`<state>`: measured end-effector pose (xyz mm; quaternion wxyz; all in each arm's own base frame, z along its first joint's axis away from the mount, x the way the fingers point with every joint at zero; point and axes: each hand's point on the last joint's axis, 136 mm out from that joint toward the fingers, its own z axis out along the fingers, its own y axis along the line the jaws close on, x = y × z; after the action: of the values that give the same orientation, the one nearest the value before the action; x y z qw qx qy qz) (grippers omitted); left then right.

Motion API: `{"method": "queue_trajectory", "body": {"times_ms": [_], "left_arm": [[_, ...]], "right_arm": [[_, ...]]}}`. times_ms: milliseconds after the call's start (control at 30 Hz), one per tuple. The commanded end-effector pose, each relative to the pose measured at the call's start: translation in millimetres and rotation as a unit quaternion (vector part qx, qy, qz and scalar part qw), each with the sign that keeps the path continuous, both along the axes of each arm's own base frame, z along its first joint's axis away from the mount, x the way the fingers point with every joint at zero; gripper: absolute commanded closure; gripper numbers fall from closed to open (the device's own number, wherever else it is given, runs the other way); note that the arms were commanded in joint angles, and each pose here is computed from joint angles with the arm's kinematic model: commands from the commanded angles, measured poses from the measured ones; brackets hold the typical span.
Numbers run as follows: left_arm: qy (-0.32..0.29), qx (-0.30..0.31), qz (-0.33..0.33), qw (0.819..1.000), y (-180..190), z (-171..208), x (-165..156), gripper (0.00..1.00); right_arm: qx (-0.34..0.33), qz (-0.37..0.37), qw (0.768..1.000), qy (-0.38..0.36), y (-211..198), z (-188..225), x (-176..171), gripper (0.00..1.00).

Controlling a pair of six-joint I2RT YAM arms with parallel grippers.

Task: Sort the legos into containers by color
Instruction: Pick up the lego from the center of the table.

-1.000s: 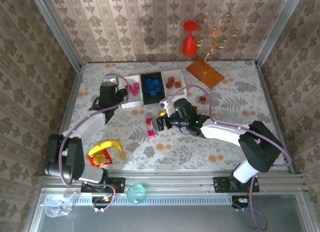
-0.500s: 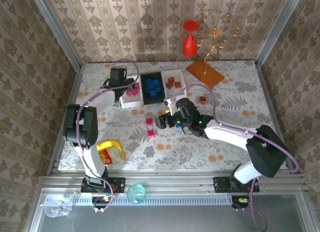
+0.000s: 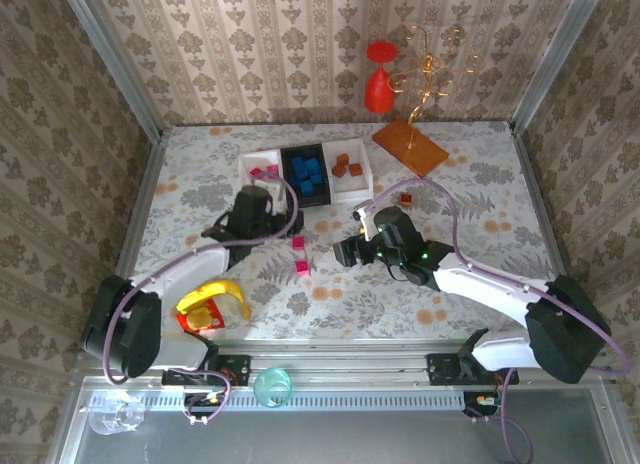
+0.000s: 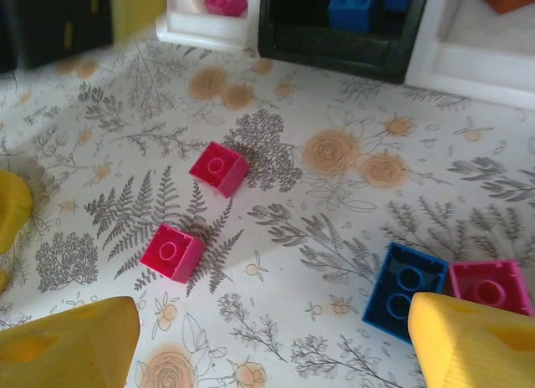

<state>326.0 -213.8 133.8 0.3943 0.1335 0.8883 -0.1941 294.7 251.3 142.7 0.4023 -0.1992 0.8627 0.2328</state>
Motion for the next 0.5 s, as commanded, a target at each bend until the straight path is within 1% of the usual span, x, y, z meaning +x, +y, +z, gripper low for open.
{"method": "queue_trajectory", "body": {"times_ms": [0, 133, 267, 367, 467], "left_arm": [[0.028, 0.003, -0.011, 1.000, -7.9, -16.5, -22.4, 0.22], [0.058, 0.038, -0.010, 0.998, -11.9, -40.5, -23.6, 0.19], [0.065, 0.051, -0.006, 0.997, -18.8, -53.9, -15.1, 0.16], [0.082, 0.059, -0.003, 0.995, -24.0, -68.7, -9.4, 0.18], [0.090, 0.068, -0.002, 0.994, -29.6, -80.9, -5.7, 0.22]], "right_arm": [[-0.016, -0.003, 1.000, 0.001, -11.5, -8.2, -5.3, 0.13], [0.003, -0.002, 1.000, 0.001, -7.6, -5.1, -3.7, 0.12], [0.027, 0.016, 1.000, 0.003, 1.8, -5.3, -7.0, 0.11], [0.032, 0.019, 0.999, 0.005, 3.4, -7.5, -8.0, 0.11], [0.032, 0.016, 0.999, 0.006, 2.5, -8.7, -8.3, 0.10]]}}
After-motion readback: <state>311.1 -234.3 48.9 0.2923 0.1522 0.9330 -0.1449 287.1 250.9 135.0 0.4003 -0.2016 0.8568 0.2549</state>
